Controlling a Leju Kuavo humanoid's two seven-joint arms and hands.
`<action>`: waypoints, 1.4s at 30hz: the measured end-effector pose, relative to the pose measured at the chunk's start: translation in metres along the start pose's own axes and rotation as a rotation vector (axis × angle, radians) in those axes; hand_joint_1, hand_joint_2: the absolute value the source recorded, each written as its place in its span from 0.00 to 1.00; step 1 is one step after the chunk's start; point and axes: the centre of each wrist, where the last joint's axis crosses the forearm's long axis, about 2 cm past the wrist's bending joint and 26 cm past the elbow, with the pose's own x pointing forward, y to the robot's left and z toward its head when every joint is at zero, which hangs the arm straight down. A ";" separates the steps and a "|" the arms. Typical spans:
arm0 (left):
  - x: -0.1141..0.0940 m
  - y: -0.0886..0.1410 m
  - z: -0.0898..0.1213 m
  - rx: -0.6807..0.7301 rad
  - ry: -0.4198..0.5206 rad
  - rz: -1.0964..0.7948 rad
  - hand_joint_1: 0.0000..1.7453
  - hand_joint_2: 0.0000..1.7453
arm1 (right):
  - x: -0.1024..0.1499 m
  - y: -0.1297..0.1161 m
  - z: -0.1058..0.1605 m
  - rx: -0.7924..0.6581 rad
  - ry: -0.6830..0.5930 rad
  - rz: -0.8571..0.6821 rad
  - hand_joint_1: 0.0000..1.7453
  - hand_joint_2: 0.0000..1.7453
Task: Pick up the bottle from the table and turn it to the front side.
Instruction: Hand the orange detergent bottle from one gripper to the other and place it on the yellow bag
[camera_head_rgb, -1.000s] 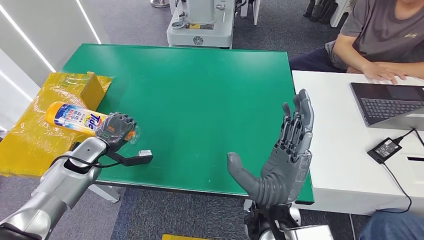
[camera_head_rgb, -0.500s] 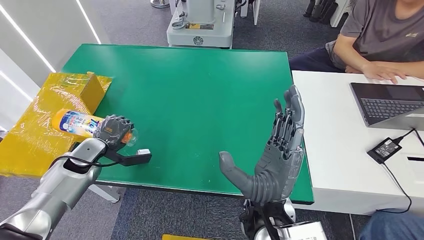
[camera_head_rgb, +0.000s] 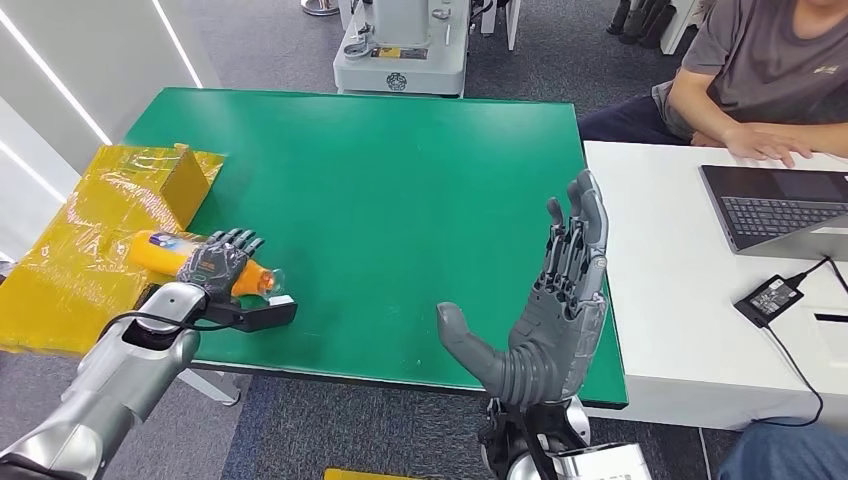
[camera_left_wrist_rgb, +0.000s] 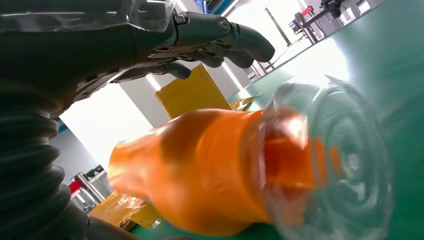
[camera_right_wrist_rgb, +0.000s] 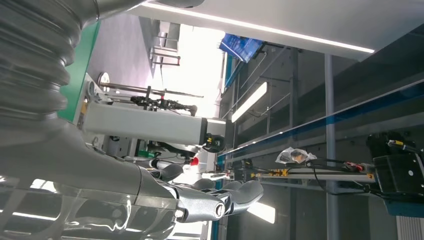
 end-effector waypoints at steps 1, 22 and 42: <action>0.001 -0.001 0.000 0.013 0.001 -0.004 0.00 1.00 | 0.000 0.000 0.000 0.000 0.000 0.000 0.00 1.00; 0.070 0.088 0.001 1.034 -0.140 0.348 0.00 1.00 | 0.001 0.001 0.004 0.002 0.009 -0.001 0.00 1.00; 0.193 0.149 0.028 1.294 -0.547 1.398 0.00 1.00 | -0.002 0.002 0.003 0.005 0.022 -0.008 0.00 1.00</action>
